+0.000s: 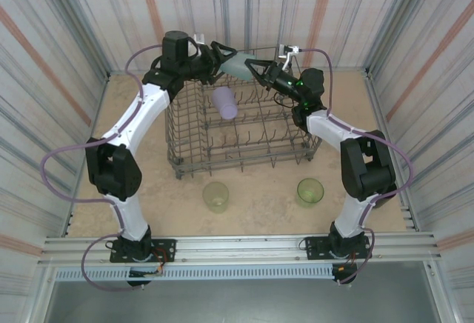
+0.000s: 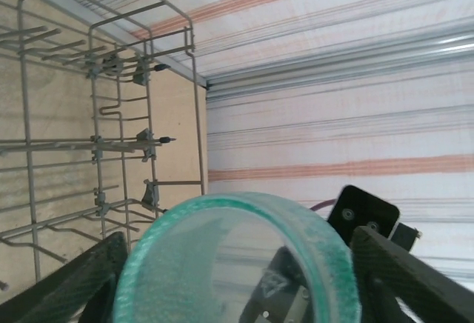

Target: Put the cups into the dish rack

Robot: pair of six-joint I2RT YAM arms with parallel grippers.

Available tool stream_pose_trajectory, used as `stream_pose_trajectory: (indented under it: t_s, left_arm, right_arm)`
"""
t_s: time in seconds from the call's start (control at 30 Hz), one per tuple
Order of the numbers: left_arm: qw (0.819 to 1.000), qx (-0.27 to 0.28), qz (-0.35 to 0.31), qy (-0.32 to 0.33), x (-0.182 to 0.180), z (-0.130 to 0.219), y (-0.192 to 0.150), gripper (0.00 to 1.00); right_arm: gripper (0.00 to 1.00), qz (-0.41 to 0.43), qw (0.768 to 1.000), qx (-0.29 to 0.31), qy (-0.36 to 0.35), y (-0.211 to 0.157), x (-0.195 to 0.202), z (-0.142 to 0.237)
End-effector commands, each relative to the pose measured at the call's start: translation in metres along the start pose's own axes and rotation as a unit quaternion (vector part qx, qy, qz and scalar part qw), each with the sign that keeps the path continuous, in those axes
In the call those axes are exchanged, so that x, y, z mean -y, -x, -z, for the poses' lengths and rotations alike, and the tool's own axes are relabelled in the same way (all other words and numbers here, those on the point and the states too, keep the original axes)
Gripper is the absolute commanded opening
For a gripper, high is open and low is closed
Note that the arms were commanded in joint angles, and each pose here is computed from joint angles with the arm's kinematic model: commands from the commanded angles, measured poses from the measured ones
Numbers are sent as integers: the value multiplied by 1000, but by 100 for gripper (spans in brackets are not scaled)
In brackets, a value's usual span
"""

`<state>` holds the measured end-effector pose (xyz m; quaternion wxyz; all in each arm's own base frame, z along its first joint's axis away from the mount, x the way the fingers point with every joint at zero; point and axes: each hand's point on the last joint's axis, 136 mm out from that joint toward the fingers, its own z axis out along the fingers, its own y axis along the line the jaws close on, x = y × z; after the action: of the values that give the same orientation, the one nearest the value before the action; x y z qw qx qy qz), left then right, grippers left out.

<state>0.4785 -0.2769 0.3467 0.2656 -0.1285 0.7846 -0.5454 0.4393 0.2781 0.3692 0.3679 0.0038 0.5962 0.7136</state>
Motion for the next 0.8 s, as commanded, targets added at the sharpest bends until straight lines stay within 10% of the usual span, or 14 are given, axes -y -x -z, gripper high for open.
stream_pose_trajectory:
  t_s: [0.0,0.3,0.77]
  left_arm:
    - [1000,1,-5,-25,21,12,-5,63]
    - [999,1,-13,-30,22,10,-4,11]
    - [993,28,-110,14,32,-1,24,1]
  right_arm:
    - [0,17,999,12,39,4,-23,-4]
    - [27,6,1000,3,22,3,-22,-6]
    - [74,46,993,-6,-106,9,6,48]
